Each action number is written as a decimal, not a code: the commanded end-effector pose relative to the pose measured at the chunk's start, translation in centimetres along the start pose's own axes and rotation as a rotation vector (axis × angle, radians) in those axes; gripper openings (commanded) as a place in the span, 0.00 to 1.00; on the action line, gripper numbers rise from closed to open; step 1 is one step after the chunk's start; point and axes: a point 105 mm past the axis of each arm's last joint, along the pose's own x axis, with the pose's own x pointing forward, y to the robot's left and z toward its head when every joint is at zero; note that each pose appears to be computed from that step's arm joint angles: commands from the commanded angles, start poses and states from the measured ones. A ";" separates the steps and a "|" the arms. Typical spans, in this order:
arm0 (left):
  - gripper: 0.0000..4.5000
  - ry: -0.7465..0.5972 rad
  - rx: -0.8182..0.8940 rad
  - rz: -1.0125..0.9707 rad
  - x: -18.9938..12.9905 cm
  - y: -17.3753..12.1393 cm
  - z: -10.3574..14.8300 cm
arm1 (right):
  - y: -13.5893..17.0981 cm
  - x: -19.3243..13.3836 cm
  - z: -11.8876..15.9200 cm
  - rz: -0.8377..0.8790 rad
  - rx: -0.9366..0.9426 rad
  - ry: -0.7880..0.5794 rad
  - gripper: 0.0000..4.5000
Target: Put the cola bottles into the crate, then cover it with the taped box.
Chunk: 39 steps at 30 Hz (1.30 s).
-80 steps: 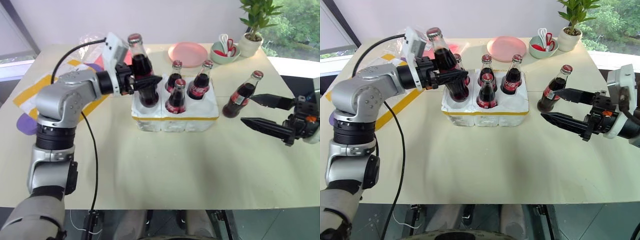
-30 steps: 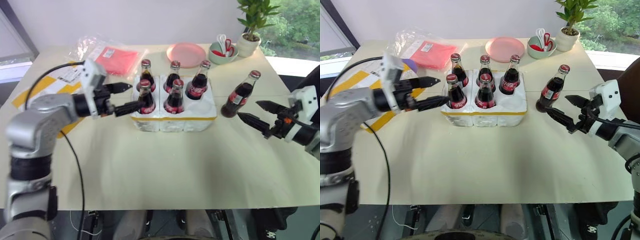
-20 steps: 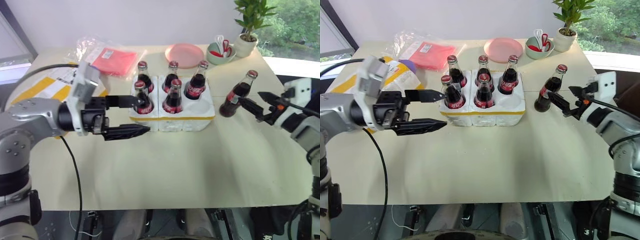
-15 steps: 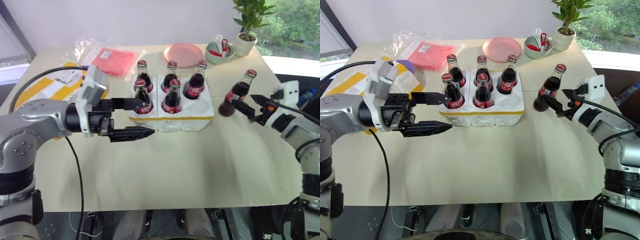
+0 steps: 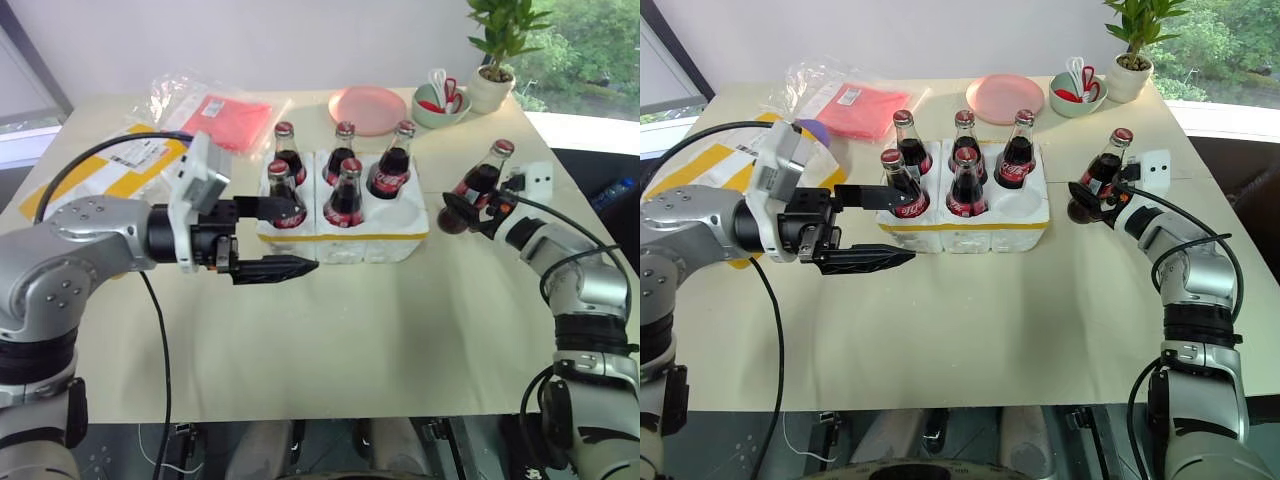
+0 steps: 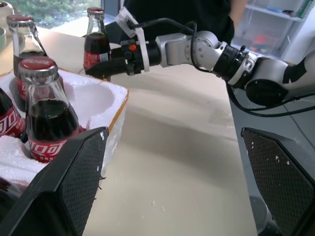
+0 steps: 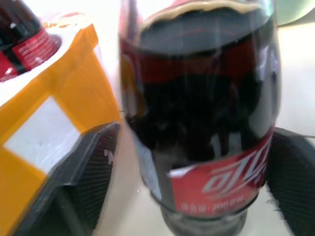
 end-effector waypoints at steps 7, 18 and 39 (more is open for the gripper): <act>1.00 -0.002 0.050 -0.004 0.2 0.2 0.1 | 2.4 -2.2 7.0 0.133 0.066 -0.264 0.62; 1.00 -0.023 0.076 0.010 0.4 1.2 0.3 | 12.1 -5.6 11.4 0.562 0.128 -0.342 0.62; 1.00 -0.041 0.106 0.123 -0.5 1.8 0.6 | 12.6 -0.8 5.0 0.482 -0.076 -0.099 0.62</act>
